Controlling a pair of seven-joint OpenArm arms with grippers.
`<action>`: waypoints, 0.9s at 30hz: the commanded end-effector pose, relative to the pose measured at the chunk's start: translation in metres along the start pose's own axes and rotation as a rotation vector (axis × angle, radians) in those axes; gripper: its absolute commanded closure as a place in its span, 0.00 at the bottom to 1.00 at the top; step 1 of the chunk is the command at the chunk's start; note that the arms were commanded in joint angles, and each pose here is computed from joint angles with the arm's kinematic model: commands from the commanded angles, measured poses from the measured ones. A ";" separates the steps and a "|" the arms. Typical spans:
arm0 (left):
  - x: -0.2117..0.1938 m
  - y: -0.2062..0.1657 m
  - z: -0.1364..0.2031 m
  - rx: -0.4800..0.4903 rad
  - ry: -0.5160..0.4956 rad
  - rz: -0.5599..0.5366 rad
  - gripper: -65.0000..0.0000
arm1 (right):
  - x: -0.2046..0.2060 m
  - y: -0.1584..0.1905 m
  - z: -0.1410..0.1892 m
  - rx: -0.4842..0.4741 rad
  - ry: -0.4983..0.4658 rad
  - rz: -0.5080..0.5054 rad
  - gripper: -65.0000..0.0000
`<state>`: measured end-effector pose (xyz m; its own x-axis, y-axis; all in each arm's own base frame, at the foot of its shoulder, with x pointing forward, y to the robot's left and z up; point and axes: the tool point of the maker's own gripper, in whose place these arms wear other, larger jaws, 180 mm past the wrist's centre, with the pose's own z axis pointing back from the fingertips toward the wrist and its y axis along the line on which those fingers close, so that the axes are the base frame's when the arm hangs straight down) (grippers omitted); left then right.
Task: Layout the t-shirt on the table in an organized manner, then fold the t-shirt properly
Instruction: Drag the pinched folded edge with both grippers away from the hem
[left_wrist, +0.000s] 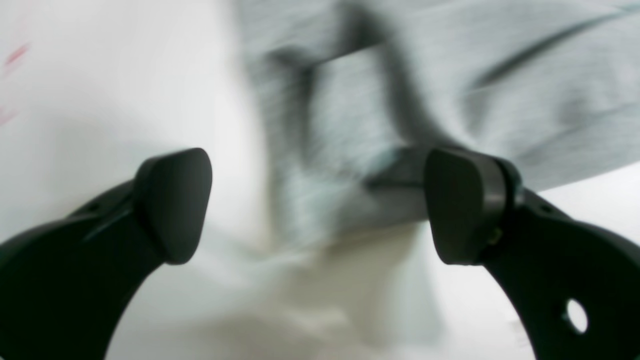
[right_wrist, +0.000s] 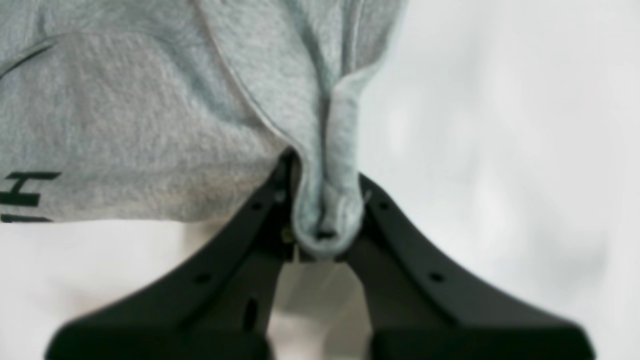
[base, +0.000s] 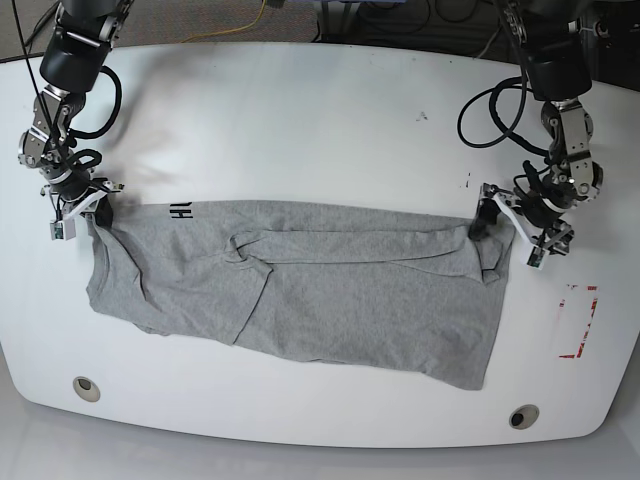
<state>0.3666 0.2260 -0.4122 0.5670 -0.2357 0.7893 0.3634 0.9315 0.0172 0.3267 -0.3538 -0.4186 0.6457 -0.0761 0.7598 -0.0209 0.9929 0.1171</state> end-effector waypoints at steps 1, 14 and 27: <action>0.012 0.002 -0.001 -0.008 -0.032 -0.008 0.00 | 0.023 -0.009 0.005 -0.013 -0.052 0.015 1.00; -0.014 -0.007 -0.010 -0.040 0.032 0.028 0.00 | 0.023 -0.009 0.005 -0.014 -0.053 0.015 1.00; -0.021 -0.008 -0.009 -0.042 0.045 0.036 1.00 | 0.024 -0.009 0.005 -0.014 -0.054 0.016 1.00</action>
<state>0.3650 0.2114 -0.4249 0.5669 -0.1614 0.8078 0.3702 0.9260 -0.0747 0.3268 -0.3539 -0.4185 0.6456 -0.0760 0.7599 -0.0208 0.9929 0.1170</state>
